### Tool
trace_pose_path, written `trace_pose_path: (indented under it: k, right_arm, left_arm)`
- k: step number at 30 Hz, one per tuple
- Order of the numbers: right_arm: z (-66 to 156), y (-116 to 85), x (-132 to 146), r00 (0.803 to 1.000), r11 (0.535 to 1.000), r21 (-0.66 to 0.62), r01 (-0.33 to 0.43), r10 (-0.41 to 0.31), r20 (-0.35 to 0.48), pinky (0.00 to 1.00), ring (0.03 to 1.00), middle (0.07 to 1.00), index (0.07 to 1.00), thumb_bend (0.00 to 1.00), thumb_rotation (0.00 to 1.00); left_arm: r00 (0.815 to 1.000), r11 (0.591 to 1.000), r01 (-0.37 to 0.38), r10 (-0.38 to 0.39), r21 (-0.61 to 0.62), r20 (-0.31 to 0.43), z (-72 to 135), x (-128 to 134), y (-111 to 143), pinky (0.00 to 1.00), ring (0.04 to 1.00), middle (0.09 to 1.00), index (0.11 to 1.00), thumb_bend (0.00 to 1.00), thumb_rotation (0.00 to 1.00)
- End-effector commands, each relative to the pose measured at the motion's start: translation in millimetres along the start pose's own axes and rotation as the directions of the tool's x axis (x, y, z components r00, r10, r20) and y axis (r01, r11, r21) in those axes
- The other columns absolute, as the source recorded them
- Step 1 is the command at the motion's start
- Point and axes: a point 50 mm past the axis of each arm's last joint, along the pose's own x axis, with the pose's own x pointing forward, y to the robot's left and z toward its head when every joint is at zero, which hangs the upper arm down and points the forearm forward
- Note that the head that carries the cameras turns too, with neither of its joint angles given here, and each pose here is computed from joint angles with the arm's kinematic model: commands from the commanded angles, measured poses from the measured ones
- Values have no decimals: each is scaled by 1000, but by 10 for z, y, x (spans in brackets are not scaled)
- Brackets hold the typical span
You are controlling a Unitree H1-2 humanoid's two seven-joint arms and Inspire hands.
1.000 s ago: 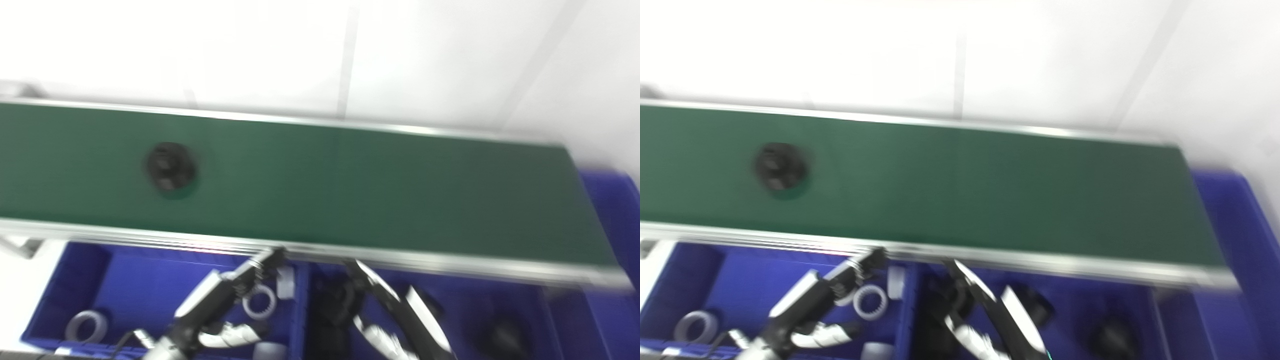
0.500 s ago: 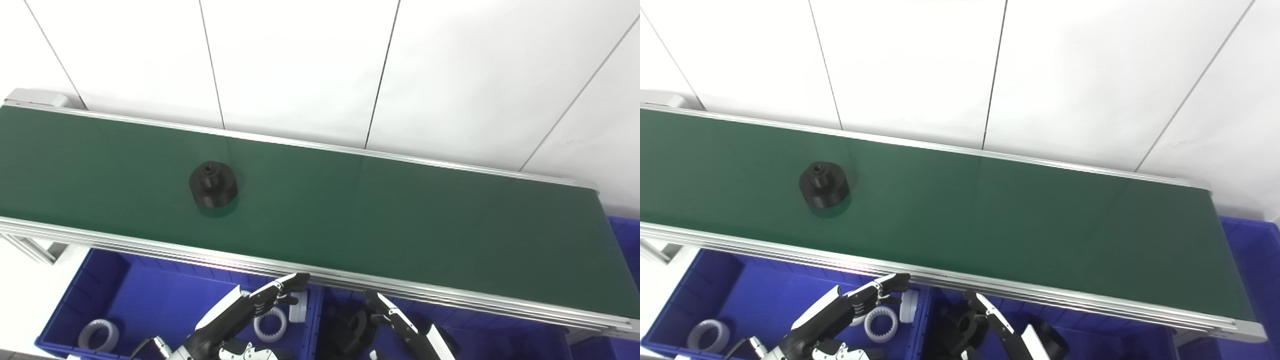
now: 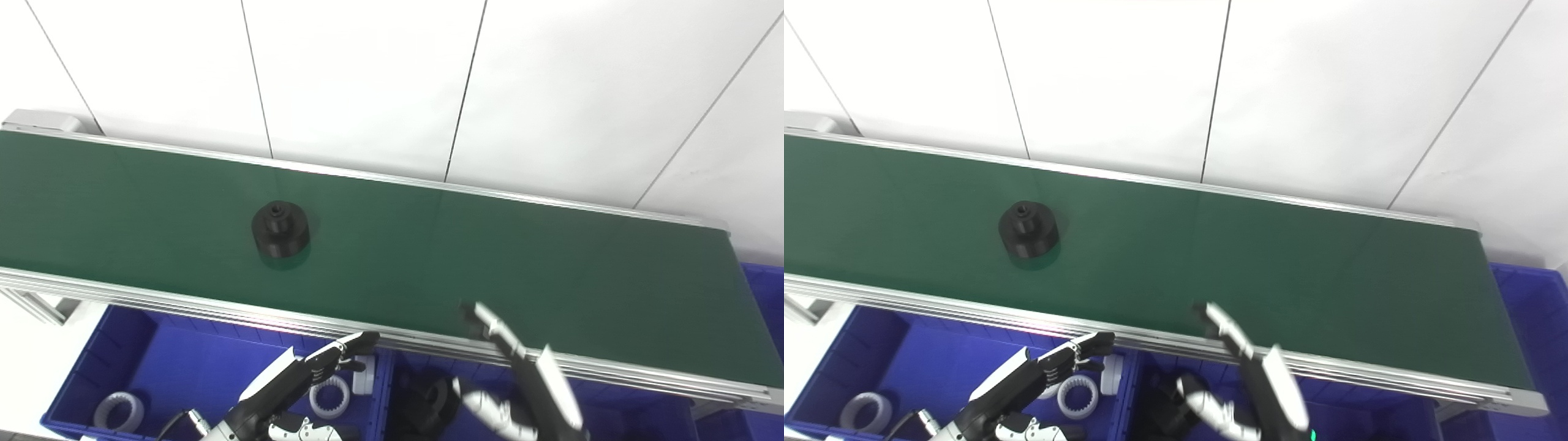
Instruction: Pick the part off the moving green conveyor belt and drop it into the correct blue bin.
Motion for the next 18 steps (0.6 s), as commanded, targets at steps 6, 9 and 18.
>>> trace_pose_path:
  k: [6, 9, 18]
  right_arm:
    - [266, -319, 705, 984, 993, -80, 88, -75, 161, 734, 824, 859, 856, 585, 346]
    - [347, -366, 927, 981, 990, -103, 96, -76, 180, 720, 801, 843, 846, 678, 308]
    - [379, -247, 1575, 987, 987, -158, 22, 4, 163, 738, 790, 807, 809, 834, 232]
  left_arm:
    - [997, 1000, -9, 8, 15, 83, 120, 58, 11, 833, 910, 939, 918, 486, 395]
    - [996, 1000, -5, 4, 11, 85, 121, 63, 8, 840, 915, 940, 920, 491, 400]
    - [995, 1000, -2, -1, 25, 100, 150, 117, 22, 832, 908, 938, 917, 487, 416]
